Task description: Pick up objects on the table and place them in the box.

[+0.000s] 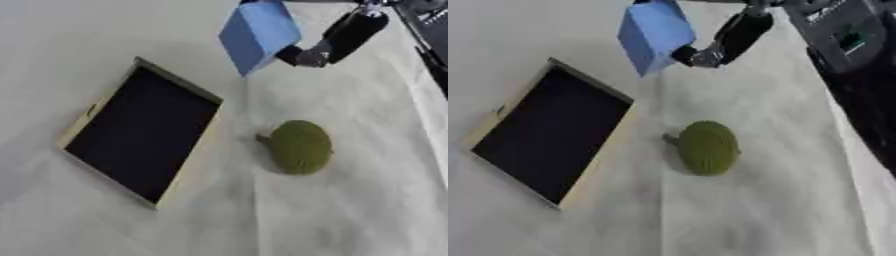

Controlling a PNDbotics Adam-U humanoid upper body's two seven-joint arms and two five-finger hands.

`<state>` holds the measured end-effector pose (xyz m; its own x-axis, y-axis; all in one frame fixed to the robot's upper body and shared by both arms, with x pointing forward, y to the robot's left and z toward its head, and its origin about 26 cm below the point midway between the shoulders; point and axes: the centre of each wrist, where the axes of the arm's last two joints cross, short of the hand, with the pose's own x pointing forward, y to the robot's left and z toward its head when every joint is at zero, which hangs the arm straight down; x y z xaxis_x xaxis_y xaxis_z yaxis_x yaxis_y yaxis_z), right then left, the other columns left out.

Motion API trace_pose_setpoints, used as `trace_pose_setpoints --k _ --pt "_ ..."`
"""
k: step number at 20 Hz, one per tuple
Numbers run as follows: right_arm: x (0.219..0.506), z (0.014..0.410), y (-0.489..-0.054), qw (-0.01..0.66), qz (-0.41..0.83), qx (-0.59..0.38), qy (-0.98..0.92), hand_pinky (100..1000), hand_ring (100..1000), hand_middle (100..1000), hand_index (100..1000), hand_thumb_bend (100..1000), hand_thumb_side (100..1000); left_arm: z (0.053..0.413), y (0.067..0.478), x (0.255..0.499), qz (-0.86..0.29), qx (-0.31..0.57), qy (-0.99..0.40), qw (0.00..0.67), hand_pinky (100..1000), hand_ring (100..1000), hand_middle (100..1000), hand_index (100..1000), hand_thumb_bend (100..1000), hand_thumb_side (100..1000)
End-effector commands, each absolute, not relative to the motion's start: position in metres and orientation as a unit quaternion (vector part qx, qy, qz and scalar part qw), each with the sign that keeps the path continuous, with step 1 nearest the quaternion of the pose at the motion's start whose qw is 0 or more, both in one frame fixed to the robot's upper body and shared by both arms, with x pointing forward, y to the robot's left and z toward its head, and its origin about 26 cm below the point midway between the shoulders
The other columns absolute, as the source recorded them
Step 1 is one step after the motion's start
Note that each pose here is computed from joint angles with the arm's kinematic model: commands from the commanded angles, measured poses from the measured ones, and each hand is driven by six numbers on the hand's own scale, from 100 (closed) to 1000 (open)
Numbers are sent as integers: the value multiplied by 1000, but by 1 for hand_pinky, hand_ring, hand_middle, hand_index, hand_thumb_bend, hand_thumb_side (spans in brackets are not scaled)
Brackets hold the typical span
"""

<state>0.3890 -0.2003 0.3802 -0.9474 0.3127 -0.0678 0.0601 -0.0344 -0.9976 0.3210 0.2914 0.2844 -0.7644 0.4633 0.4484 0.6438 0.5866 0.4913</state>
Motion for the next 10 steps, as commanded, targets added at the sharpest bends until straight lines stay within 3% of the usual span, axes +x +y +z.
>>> trace_pose_setpoints --k 1,10 --pt "382 391 -185 55 721 -120 -680 891 756 419 692 100 100 293 290 315 -328 -313 -883 125 904 897 953 872 100 672" --pt "379 375 -130 14 742 -76 -666 878 733 421 689 100 100 300 288 311 -289 -309 -900 105 899 892 940 871 100 672"
